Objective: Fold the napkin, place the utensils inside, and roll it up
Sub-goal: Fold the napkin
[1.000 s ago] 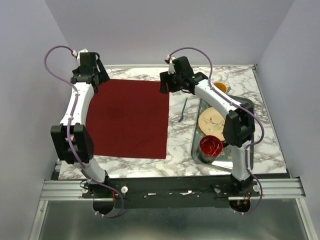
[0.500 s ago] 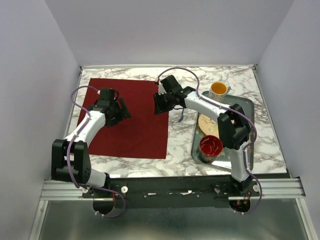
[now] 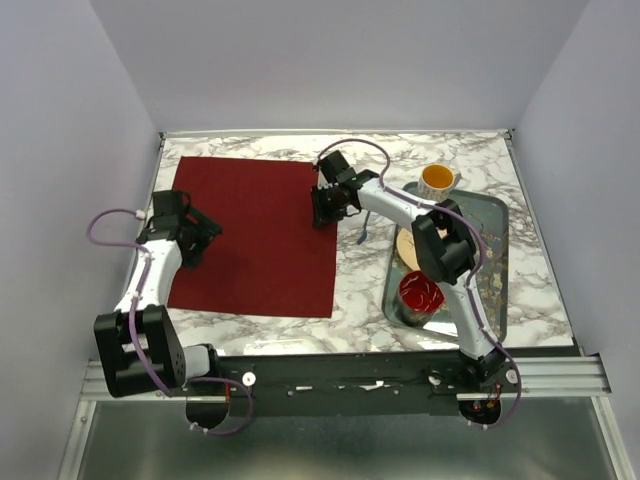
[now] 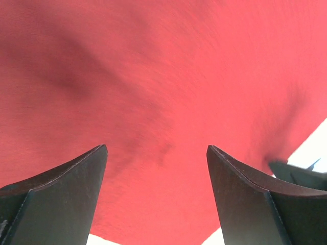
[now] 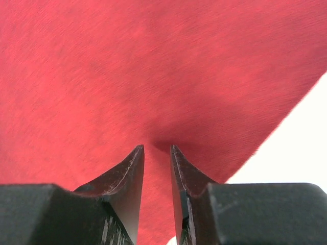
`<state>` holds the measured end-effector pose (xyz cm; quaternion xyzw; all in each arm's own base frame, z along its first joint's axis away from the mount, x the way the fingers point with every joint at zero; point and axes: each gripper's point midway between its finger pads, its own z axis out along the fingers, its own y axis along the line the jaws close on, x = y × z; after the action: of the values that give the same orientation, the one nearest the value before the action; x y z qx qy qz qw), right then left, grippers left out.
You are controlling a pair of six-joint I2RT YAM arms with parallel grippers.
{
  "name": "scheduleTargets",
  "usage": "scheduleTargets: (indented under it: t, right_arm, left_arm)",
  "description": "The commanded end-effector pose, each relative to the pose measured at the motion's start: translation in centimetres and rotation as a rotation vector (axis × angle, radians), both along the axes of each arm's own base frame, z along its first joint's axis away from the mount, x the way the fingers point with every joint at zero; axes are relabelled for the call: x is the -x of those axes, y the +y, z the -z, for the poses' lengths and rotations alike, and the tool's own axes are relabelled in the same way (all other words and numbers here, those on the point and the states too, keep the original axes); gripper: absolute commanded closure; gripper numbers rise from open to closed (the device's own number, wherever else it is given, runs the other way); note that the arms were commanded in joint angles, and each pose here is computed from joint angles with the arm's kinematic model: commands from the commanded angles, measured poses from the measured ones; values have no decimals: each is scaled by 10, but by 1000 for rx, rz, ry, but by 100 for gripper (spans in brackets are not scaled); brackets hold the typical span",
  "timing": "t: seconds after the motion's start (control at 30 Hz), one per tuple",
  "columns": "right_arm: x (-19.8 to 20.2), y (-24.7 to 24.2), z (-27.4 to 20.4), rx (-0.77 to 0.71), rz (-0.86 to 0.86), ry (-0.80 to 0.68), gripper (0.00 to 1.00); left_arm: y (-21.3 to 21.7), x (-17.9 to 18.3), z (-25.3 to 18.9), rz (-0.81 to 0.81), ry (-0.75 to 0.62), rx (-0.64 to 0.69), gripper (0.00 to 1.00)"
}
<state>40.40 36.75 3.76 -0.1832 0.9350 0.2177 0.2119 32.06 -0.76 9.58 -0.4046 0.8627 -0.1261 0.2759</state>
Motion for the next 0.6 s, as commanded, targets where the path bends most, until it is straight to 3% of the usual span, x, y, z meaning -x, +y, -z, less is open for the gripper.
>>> scheduleTargets:
  t: [0.0,0.23,0.37,0.57]
  right_arm:
    - [-28,-35,12,51,106,54,65]
    - [-60,-64,9,79,177,39,65]
    - [-77,-67,-25,145,128,-113,62]
    - [-49,-43,-62,15,48,-133,54]
  left_arm:
    - [57,41,-2,-281,35,52,12]
    - [92,56,18,-400,100,39,13]
    - [124,80,29,-527,173,-13,17]
    - [152,103,20,-657,143,-128,28]
